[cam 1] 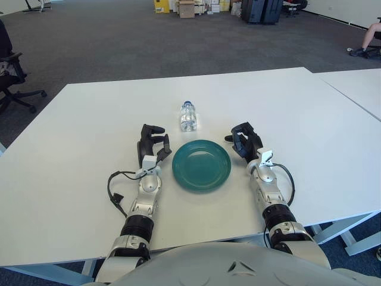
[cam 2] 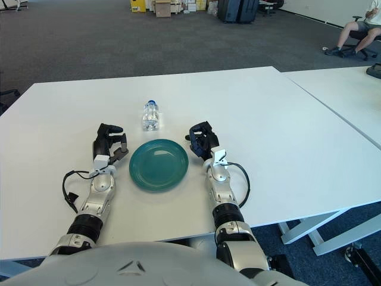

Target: Put the bottle into the plate.

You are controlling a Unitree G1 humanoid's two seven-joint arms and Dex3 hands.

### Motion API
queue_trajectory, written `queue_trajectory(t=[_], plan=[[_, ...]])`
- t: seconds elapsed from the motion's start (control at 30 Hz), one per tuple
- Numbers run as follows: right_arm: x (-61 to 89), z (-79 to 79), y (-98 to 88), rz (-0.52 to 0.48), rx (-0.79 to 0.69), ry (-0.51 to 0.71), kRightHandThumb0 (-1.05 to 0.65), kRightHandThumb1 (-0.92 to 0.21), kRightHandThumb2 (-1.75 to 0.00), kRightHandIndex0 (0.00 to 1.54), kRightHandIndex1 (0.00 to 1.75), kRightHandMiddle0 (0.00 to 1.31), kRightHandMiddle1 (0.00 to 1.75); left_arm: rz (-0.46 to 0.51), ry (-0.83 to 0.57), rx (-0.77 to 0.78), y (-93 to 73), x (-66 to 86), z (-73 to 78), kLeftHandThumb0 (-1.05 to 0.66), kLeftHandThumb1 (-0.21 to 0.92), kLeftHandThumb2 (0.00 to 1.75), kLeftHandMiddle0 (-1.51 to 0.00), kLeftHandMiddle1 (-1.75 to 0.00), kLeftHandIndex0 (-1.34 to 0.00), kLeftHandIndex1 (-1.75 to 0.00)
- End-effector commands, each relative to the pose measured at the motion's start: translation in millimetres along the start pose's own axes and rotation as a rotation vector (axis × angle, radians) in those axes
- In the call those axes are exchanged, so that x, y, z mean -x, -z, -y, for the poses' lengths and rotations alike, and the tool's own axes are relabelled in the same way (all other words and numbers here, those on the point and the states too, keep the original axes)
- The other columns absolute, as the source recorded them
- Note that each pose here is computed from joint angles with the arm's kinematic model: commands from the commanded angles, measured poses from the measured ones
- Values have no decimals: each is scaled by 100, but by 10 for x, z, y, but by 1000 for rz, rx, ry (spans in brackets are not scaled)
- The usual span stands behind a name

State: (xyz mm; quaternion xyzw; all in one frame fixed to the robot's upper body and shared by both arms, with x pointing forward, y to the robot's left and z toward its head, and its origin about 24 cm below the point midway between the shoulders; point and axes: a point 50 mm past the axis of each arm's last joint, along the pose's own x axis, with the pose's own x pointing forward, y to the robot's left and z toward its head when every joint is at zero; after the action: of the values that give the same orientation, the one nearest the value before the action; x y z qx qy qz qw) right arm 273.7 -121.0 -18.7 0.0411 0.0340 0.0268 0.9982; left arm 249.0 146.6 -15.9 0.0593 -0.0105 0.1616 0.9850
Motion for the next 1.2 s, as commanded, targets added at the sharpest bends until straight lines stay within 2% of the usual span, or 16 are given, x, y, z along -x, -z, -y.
queue_trajectory(t=[0.0,0.87,1.0,1.17], plan=[[29,12,72,-40,1,5,-36,-83,-64,42,113,26,174,17,-5,3,-29,-31,-16,-40,60,92,-51,-132,-42,-171],[15,9,62,-35,-15,7,-36,-83,-63,43,113,27,172,25,-7,-22,-40,-74,-32,-40,61,91,-51,-131,-41,-171],[2,9,64,-39,-17,7,-36,-83,-63,42,113,27,172,71,-35,-52,-141,-257,-170,-40,61,91,-51,-131,-41,-171],[-19,4,62,-42,-20,3,-36,-82,-63,43,112,27,172,205,-81,-142,-382,-503,-355,-39,65,84,-49,-128,-41,-168]])
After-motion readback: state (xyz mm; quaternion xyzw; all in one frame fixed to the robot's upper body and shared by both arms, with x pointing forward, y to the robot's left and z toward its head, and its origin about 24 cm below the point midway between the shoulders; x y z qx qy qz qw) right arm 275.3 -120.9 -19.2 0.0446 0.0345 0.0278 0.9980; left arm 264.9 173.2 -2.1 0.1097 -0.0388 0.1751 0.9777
